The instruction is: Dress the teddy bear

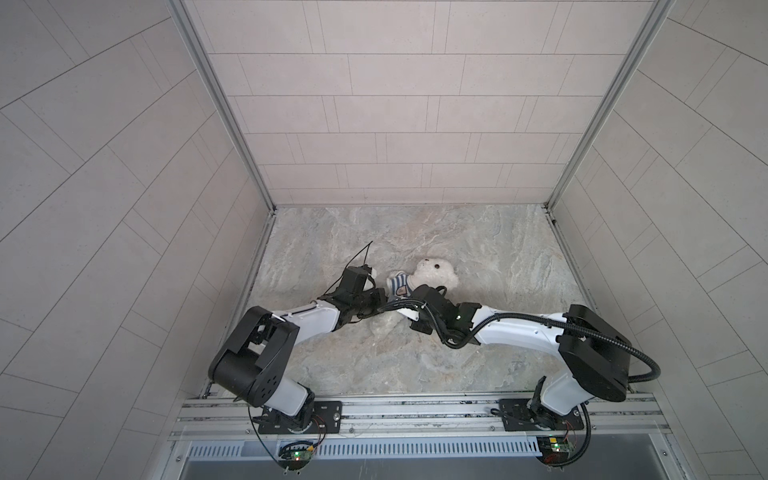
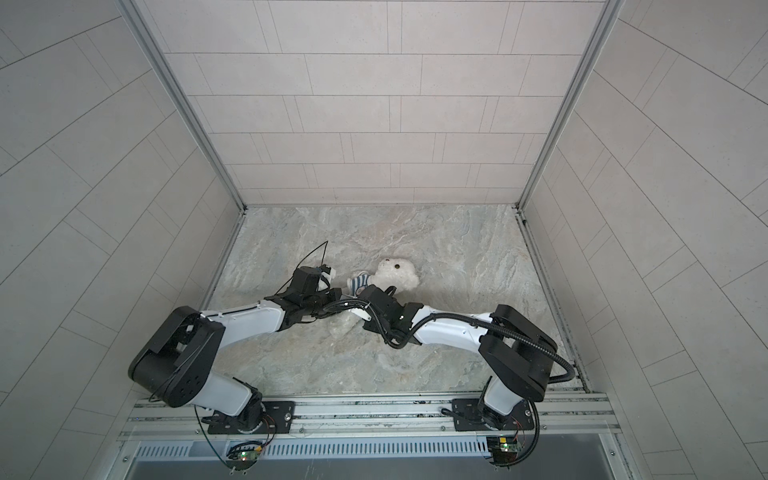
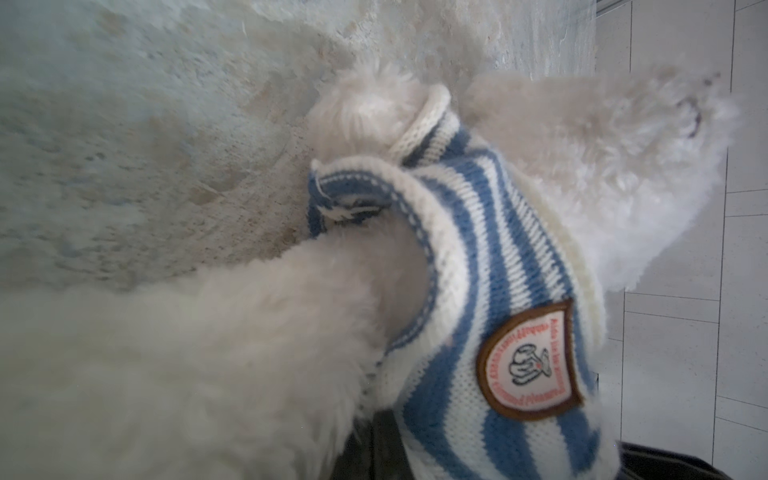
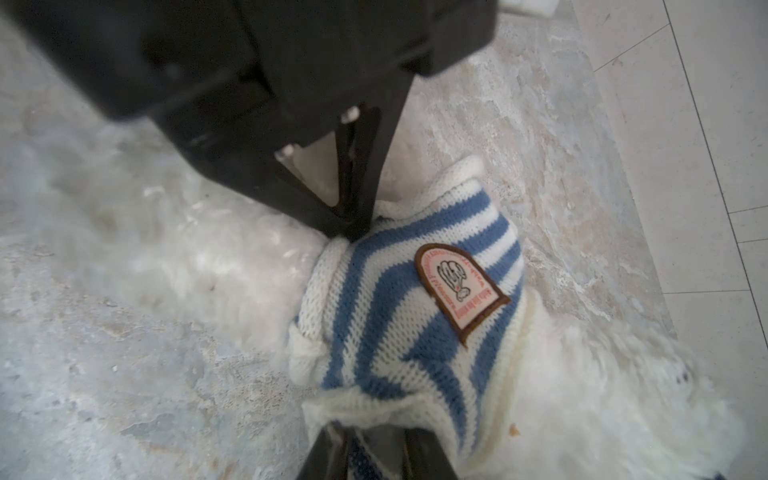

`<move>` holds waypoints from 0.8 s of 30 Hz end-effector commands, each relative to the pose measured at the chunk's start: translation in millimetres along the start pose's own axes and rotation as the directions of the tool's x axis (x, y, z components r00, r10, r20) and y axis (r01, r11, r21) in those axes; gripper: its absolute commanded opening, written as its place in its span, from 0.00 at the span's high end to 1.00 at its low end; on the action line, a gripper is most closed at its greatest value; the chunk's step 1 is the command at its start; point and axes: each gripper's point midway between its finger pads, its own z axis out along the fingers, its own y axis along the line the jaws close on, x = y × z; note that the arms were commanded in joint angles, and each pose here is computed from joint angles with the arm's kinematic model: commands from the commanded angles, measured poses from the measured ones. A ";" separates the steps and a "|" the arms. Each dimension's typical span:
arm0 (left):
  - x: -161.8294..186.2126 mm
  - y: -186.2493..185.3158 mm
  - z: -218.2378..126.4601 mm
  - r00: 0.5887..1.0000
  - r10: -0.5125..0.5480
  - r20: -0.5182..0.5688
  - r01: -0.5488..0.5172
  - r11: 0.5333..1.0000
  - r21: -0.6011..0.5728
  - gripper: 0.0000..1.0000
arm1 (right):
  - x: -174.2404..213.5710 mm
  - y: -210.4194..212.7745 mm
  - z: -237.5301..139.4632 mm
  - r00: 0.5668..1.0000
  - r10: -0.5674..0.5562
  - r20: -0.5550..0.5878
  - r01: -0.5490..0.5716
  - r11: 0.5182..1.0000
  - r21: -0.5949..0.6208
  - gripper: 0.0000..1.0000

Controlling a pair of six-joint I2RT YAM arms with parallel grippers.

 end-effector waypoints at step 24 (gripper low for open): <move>14.8 12.4 18.5 0.997 0.035 -0.064 -0.040 0.996 -0.075 1.00 | -34.3 -58.0 18.8 0.674 0.719 0.169 -0.630 0.679 -0.378 0.70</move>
